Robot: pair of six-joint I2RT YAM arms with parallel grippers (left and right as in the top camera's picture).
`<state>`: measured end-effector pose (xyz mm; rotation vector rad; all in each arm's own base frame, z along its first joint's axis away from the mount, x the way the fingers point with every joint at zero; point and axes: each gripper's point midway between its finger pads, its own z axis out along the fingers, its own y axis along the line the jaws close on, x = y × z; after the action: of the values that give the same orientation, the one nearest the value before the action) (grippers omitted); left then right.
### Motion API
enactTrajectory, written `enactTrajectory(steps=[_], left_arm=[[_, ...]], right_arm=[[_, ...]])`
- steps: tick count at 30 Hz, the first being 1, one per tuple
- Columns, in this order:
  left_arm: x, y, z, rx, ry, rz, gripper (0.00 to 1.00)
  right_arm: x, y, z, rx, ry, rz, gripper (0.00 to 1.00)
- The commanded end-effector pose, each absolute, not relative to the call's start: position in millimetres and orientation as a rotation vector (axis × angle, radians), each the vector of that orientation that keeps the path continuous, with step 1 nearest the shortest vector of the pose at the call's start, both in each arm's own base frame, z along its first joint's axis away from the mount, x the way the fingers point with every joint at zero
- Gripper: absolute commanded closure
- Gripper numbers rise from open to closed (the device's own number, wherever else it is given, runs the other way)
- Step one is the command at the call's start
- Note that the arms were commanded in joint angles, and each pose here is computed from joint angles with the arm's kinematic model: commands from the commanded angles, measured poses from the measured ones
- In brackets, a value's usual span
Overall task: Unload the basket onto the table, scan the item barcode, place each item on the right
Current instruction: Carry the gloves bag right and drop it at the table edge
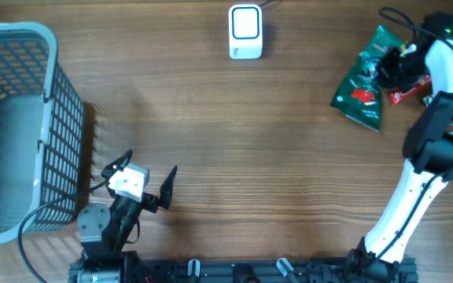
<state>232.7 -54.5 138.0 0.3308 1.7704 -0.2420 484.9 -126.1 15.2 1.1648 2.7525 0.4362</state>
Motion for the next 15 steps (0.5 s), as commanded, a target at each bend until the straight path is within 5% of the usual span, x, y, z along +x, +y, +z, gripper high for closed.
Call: enactTrajectory(steps=[1,9,10,11,12,13,15], left_arm=[[232,-56,137,0.330,1.771,-0.258,0.00],[232,-56,137,0.330,1.771,-0.258,0.00],[232,-56,137,0.330,1.771,-0.258,0.00],[232,-56,137,0.330,1.771,-0.258,0.00],[232,-56,137,0.330,1.772,-0.258,0.00],[232,-56,137,0.330,1.771,-0.258,0.00],[232,-56,137,0.330,1.771,-0.258,0.00]], right_arm=[[456,-186,14,1.309,2.718,0.271,0.95],[447,-222,27,1.342,2.636,0.418,0.91],[454,-217,36,1.274,2.635,0.482,0.83],[458,-215,49,1.226,2.634,0.506,0.39],[460,-216,63,1.220,2.636,0.481,0.11],[460,-217,74,1.217,2.636,0.457,0.00],[463,-214,102,1.210,2.624,0.442,0.00]])
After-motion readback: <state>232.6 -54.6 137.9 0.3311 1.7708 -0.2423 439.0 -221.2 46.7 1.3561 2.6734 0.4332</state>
